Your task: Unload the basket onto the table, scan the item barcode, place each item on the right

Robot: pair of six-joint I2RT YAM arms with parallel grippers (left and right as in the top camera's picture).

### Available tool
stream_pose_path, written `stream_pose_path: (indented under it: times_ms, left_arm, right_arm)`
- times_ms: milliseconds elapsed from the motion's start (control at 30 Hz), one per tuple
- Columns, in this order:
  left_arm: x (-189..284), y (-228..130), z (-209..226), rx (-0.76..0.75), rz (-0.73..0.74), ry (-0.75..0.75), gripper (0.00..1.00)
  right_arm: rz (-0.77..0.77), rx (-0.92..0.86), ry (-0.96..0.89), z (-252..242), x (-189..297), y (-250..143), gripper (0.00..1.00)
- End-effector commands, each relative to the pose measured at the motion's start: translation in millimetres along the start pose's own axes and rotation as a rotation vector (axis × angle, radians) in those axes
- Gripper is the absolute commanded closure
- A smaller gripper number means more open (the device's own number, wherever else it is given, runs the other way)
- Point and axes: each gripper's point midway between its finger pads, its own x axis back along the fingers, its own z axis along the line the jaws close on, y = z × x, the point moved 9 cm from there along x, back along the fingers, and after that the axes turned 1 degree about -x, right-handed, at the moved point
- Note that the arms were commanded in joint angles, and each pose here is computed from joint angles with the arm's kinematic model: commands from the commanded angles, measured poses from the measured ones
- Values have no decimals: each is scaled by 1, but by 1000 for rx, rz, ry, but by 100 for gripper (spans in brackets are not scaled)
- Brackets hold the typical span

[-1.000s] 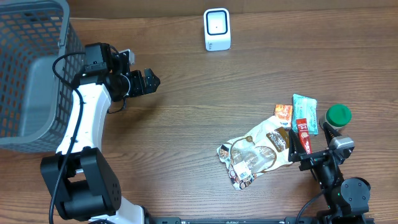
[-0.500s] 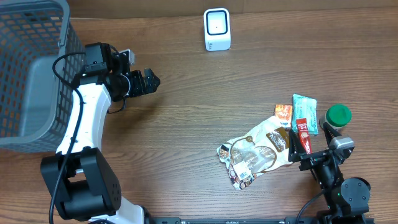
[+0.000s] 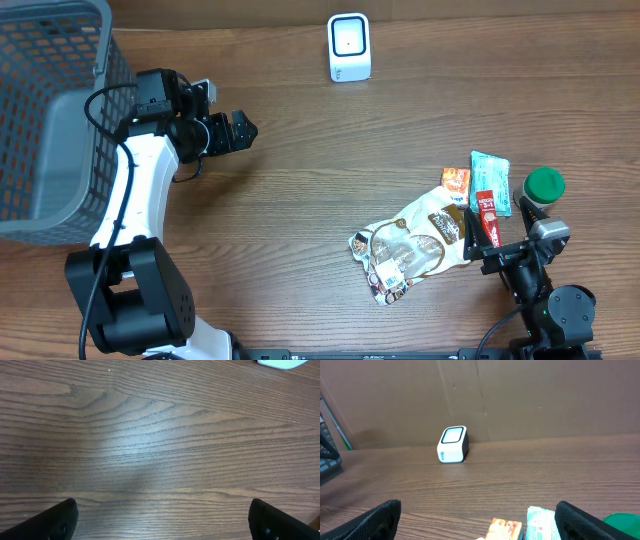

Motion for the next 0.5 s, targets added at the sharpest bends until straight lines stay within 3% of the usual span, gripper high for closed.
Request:
stream_pose_path:
  times_ms: [0,267,467]
  left_arm:
    - [1,4,0,2,-9,3,0]
    - [5,5,-3,-3,-21,1,0]
    - [57,11,-21,-52,-162,-7,0]
  right_arm:
    - [2,4,-9,-2,0,-3,0]
    - [2,4,-9,-2,0,-3,0]
    - [2,4,-9,-2,0,-3,0]
